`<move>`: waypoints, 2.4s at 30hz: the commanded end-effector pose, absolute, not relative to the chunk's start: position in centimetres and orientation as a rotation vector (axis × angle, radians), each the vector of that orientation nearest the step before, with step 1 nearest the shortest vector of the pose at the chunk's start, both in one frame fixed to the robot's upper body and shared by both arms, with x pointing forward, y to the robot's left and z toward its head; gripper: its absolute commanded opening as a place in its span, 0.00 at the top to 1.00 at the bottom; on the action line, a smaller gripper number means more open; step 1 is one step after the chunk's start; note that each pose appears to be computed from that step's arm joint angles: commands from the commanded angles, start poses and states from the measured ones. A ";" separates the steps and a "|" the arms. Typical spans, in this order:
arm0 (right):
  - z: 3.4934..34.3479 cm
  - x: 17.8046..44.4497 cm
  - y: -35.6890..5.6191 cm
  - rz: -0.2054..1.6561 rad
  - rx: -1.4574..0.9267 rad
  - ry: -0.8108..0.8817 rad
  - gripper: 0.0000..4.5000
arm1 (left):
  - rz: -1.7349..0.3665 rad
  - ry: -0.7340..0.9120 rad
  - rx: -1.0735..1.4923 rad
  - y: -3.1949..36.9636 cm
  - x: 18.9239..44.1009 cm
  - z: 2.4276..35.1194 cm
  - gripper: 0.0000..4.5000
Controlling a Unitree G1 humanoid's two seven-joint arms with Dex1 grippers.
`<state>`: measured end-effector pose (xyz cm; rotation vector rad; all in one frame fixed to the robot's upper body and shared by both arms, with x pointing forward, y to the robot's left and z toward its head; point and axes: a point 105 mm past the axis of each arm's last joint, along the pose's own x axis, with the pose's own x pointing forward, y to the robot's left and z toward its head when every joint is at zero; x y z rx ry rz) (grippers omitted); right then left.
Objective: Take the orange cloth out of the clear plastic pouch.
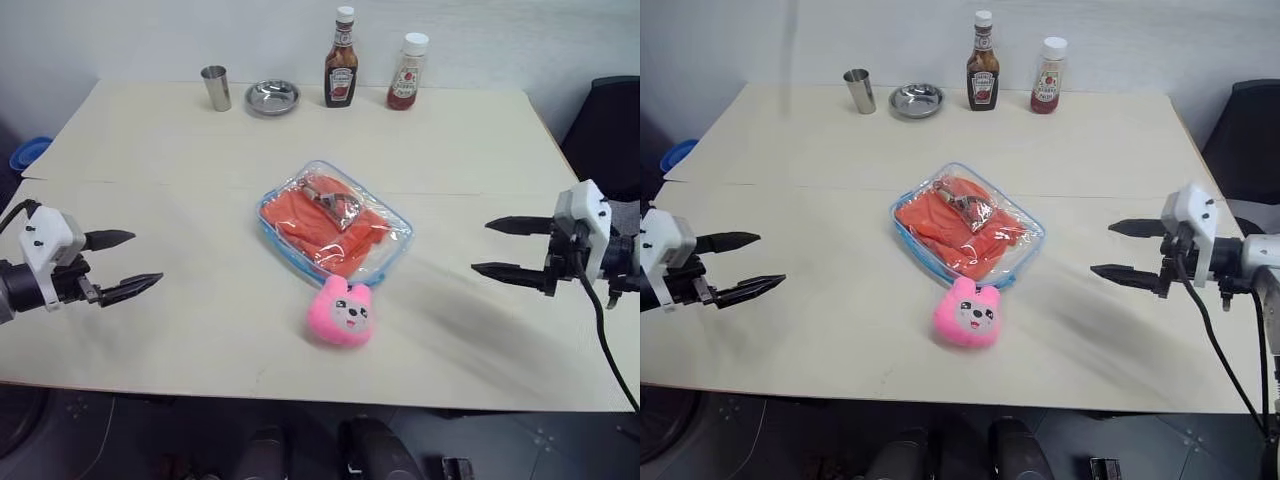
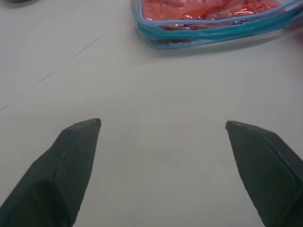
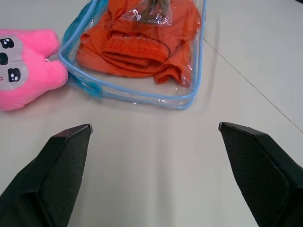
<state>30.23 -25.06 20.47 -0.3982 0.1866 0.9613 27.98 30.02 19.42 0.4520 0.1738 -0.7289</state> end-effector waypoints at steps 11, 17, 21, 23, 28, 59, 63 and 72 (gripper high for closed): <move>22.0 30.3 -25.1 0.903 -0.415 0.101 0.01 | -0.702 0.157 0.456 29.9 28.5 20.2 0.00; 21.9 30.3 -24.9 0.901 -0.402 0.103 0.01 | -0.705 0.162 0.444 29.5 28.9 20.3 0.00; 22.0 30.4 -24.8 0.890 -0.410 0.094 0.01 | -0.719 0.166 0.454 29.0 29.1 20.3 0.00; 22.0 30.4 -24.6 0.887 -0.413 0.087 0.01 | -0.728 0.164 0.447 28.7 29.2 20.4 0.00; 21.6 30.6 -24.2 0.885 -0.374 0.111 0.01 | -0.775 0.142 0.470 27.1 29.5 20.5 0.00; 23.7 25.2 -16.4 0.916 -0.449 -0.076 0.00 | -1.116 0.001 1.038 6.6 43.3 19.6 0.14; 23.6 25.1 -16.7 0.902 -0.443 -0.064 0.00 | -1.139 0.005 1.013 6.6 43.1 19.4 0.41; 23.5 25.9 -16.3 0.973 -0.445 -0.048 0.00 | -1.080 -0.024 0.804 10.1 43.1 22.0 0.89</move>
